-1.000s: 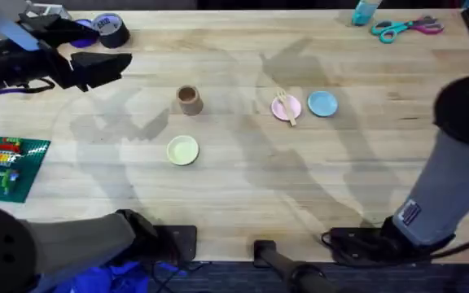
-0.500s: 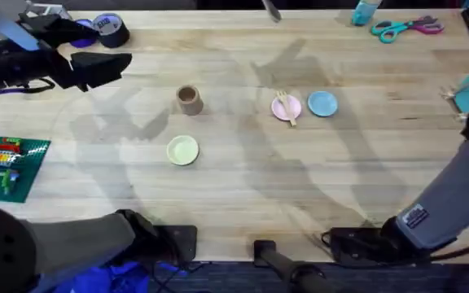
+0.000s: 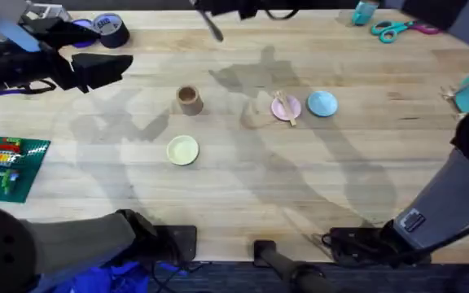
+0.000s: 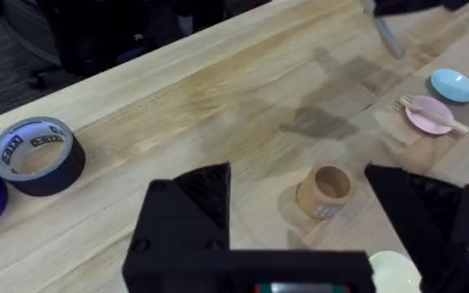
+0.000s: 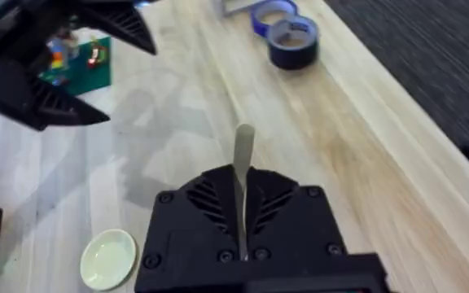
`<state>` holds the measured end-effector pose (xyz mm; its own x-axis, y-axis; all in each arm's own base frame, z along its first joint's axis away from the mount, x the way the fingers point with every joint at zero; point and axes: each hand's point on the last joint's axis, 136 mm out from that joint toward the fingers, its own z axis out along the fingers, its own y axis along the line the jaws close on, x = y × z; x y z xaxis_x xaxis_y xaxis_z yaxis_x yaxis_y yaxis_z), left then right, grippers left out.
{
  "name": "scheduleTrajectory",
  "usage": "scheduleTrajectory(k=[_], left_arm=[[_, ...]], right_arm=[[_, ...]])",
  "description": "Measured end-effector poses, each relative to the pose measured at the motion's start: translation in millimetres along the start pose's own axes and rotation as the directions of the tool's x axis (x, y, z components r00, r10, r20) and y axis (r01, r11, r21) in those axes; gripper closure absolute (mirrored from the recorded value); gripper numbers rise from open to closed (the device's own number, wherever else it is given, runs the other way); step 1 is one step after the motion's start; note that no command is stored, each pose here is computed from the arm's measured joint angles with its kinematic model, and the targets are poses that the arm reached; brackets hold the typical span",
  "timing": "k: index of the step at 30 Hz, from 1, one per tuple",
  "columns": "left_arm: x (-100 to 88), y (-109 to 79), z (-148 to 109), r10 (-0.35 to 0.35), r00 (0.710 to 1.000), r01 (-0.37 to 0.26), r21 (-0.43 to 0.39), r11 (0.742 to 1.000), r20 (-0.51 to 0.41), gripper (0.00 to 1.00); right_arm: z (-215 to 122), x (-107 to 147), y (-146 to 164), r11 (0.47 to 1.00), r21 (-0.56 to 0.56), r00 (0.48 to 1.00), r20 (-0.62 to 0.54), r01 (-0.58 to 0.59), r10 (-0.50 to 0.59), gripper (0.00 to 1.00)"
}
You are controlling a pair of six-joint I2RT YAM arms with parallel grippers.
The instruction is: Pick up a utensil and set it on the pink plate, then put the other utensil in the container.
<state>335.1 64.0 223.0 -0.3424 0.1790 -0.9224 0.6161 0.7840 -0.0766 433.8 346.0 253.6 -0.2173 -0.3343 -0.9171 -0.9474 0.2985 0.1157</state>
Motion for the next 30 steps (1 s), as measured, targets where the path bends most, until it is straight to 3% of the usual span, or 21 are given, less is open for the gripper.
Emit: scheduleTrajectory(k=[7, 12, 24, 30], left_arm=[[3.9, -23.8, 11.7, -0.016, 0.999, 0.019, 0.082, 0.996, -0.03, 0.008], [6.8, -43.9, 21.2, 0.035, 0.998, -0.027, 0.151, 0.988, -0.052, 0.008], [14.7, -42.9, 23.6, 0.114, 0.989, -0.099, 0.146, 0.984, -0.094, 0.007], [16.6, -41.7, 23.6, 0.124, 0.987, -0.109, 0.142, 0.984, -0.104, 0.007]], right_arm=[[15.0, 12.0, 7.9, 0.998, -0.047, 0.997, 0.078, 0.031, -0.027, 0.965], [17.9, 12.1, 12.8, 0.996, -0.074, 0.991, 0.129, 0.052, -0.042, 0.965], [35.8, -9.8, 36.3, 0.965, -0.106, 0.923, 0.333, 0.239, -0.192, 0.965], [52.7, -9.0, 41.5, 0.957, -0.127, 0.893, 0.408, 0.26, -0.189, 0.965]])
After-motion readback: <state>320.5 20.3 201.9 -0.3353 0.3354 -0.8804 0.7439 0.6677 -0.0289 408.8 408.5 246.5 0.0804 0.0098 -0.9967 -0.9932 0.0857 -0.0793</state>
